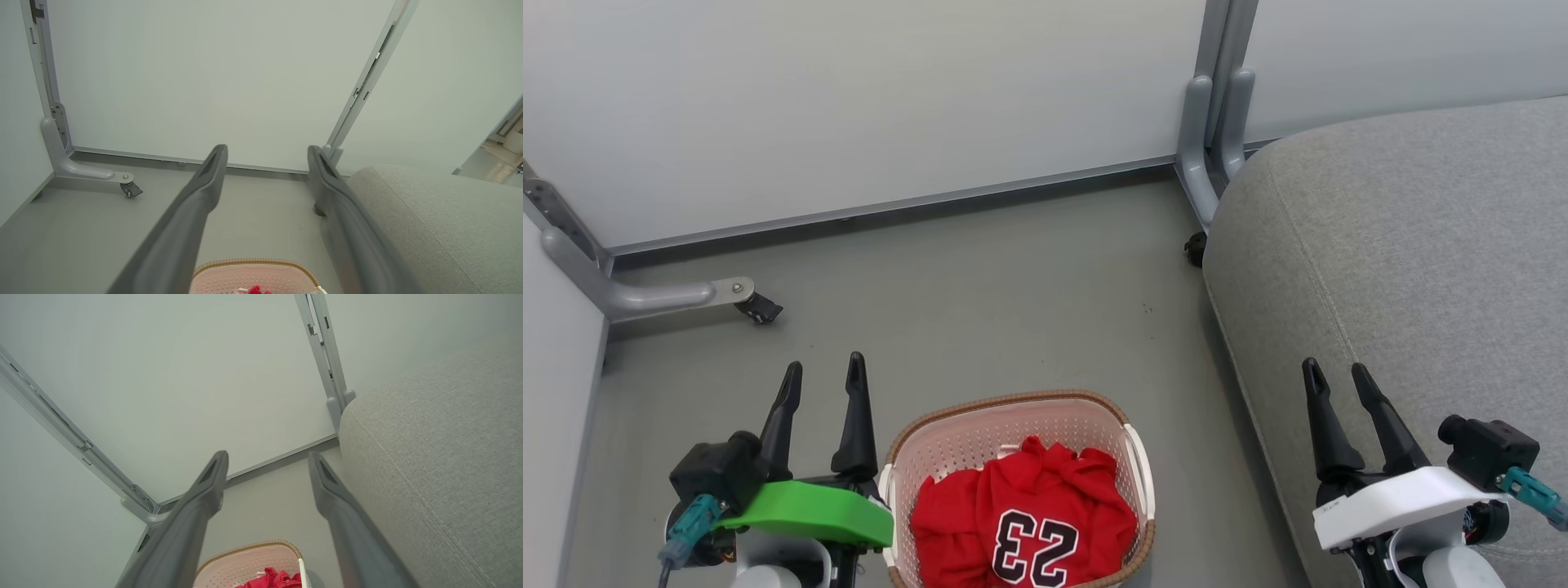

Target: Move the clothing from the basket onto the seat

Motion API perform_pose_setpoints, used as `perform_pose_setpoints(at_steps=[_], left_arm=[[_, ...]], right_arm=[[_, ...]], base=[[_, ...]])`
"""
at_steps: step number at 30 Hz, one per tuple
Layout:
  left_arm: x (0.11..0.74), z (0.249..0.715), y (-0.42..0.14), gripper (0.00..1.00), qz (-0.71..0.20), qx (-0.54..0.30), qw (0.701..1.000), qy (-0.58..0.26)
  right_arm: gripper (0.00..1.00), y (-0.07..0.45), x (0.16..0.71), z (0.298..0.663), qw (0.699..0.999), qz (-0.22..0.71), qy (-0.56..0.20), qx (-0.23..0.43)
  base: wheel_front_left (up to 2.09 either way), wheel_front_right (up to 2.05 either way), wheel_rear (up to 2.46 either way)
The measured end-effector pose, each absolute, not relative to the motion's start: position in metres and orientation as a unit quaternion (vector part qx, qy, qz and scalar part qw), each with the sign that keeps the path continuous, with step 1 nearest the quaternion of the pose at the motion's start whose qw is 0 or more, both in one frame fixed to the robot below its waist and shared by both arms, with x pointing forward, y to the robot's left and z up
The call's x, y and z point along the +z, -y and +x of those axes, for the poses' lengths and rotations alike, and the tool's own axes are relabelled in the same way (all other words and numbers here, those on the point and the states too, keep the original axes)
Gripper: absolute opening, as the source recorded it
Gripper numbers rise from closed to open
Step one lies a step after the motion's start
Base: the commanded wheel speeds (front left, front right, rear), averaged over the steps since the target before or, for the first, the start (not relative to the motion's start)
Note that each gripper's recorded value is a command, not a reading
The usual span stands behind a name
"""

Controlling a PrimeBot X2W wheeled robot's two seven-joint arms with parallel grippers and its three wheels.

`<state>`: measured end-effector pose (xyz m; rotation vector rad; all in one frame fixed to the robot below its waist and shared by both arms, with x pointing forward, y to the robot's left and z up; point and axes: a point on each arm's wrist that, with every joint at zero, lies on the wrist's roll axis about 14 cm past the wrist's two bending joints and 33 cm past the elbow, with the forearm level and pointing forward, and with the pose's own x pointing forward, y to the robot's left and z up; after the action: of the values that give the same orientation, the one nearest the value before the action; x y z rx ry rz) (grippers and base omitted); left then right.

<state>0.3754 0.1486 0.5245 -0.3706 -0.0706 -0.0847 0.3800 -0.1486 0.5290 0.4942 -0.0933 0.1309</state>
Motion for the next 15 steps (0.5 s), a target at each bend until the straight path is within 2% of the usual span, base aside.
perform_pose_setpoints(at_steps=[15], left_arm=[[0.5255, 0.3744, -0.1439, 1.00, -0.118, -0.048, 0.991, 0.048]], right_arm=[[1.00, 0.1411, 0.5268, 0.3798, 0.980, 0.173, 0.051, 0.079]], base=[[0.00, 0.00, 0.00]])
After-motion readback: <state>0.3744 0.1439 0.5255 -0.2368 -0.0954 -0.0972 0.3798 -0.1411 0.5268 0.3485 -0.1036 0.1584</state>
